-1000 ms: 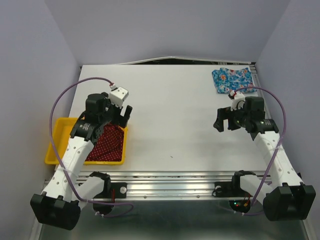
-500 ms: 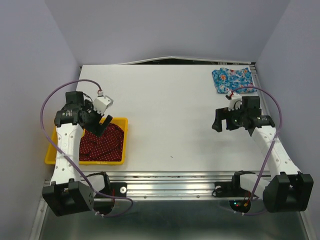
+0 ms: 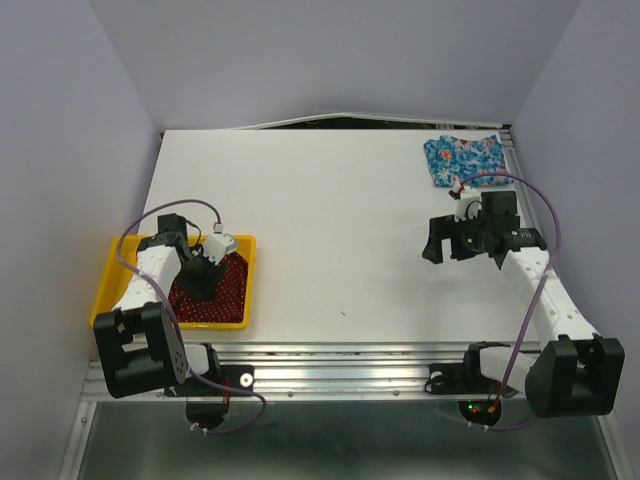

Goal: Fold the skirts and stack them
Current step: Grab the skirt from the pile

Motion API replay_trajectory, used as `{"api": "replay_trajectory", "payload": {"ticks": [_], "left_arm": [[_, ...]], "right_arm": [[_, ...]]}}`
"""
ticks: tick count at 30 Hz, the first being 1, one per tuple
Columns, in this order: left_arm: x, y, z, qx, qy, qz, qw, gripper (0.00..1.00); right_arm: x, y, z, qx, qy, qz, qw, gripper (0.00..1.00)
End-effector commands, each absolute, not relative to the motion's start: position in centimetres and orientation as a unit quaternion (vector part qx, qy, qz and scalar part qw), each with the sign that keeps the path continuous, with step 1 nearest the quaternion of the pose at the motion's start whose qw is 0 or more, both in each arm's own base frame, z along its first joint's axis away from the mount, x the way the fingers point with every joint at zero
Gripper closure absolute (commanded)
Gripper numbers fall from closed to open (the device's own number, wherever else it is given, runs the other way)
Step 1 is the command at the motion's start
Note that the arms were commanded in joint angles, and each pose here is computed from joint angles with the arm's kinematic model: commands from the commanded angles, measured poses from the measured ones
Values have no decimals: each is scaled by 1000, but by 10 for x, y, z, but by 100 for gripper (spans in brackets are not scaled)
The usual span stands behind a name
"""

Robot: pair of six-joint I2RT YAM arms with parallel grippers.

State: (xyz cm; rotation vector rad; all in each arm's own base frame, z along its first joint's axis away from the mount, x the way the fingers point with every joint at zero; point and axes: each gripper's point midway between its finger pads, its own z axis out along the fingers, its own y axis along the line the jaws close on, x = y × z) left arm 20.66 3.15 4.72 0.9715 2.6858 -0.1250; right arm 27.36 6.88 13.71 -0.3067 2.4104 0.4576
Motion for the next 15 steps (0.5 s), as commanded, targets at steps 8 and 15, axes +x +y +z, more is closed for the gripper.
{"api": "replay_trajectory", "payload": {"ticks": [8,15], "left_arm": [[280,7,235,317,858,-15,404,100],[314,-46,418,306,759,-36,573,100]], "right_arm": [[286,74,161,-124,904,186,365,0],[292,75,167,-120,901,188,371,0]]}}
